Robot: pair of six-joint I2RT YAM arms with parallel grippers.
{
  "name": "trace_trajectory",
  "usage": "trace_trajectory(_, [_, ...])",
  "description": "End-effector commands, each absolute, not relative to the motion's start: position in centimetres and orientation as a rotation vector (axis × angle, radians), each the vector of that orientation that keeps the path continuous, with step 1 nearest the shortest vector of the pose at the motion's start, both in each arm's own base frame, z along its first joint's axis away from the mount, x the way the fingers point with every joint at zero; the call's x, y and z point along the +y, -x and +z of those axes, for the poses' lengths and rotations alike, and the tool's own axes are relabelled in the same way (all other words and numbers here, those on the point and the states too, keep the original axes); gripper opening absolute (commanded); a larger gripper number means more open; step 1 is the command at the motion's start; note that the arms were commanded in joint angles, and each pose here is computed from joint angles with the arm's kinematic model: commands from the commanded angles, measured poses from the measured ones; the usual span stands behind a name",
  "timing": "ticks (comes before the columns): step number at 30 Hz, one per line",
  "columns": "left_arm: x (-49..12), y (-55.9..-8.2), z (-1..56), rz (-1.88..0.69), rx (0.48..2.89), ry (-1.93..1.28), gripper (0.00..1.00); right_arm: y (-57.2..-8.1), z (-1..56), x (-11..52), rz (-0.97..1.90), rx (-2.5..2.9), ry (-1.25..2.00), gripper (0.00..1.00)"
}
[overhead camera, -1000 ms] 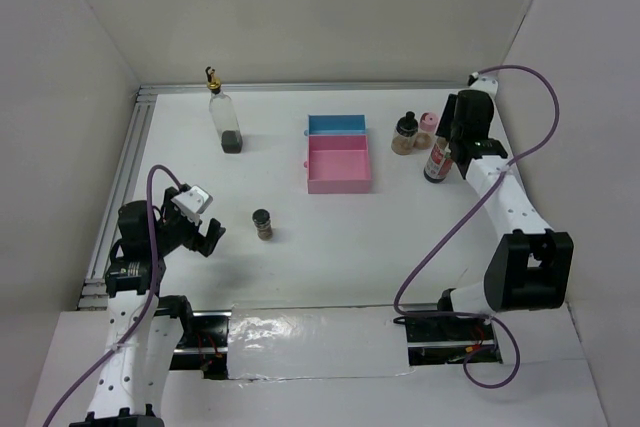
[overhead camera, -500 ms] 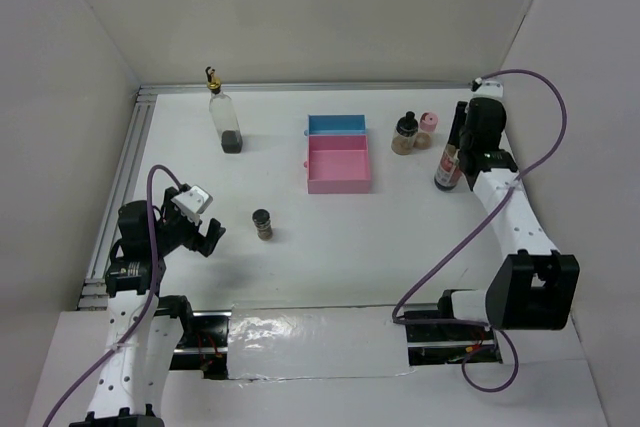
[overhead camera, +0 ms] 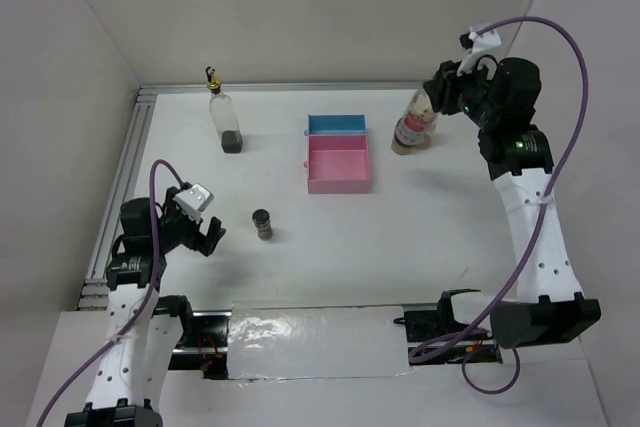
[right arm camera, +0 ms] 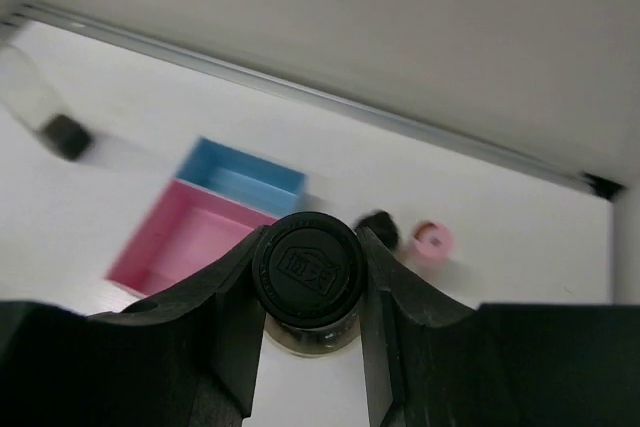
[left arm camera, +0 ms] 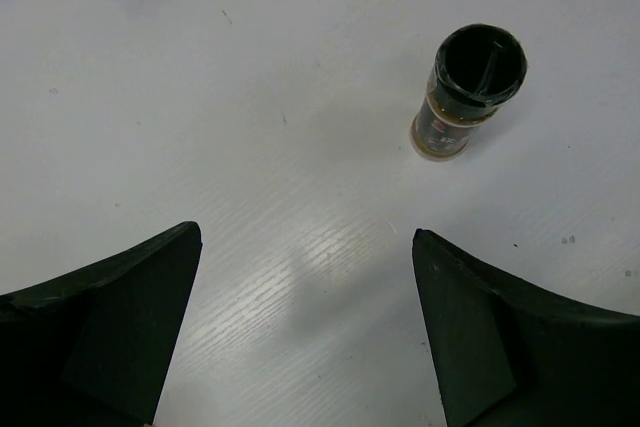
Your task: Organize the condiment bottles
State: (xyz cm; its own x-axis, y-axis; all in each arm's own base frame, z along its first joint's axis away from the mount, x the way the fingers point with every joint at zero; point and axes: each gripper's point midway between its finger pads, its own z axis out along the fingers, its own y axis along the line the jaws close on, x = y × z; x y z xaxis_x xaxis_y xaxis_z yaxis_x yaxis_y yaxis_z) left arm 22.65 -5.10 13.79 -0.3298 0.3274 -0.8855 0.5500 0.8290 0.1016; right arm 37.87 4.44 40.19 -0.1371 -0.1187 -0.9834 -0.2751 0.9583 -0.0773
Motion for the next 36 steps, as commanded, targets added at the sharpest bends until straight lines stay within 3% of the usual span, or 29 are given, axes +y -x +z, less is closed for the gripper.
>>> trace_trajectory(1, [-4.8, -23.7, 15.8, -0.231, 1.914, -0.637, 0.99, -39.1, 45.8, 10.6, 0.380, 1.492, 0.401, 0.00])
trace_trajectory(7, [-4.6, -24.6, 17.6, -0.212, 1.897, -0.664, 0.99, -43.6, 48.3, 16.5, 0.430, 1.374, 0.386, 0.00])
trace_trajectory(11, [-4.9, -25.1, 18.5, -0.249, 1.905, -0.679, 0.99, -48.4, 46.5, 20.3, 0.400, 1.412, 0.409, 0.00])
trace_trajectory(36, [-5.4, -27.6, 19.3, -0.351, 1.952, -0.646, 0.99, -58.0, 36.5, 20.5, 0.385, 1.512, 0.382, 0.00])
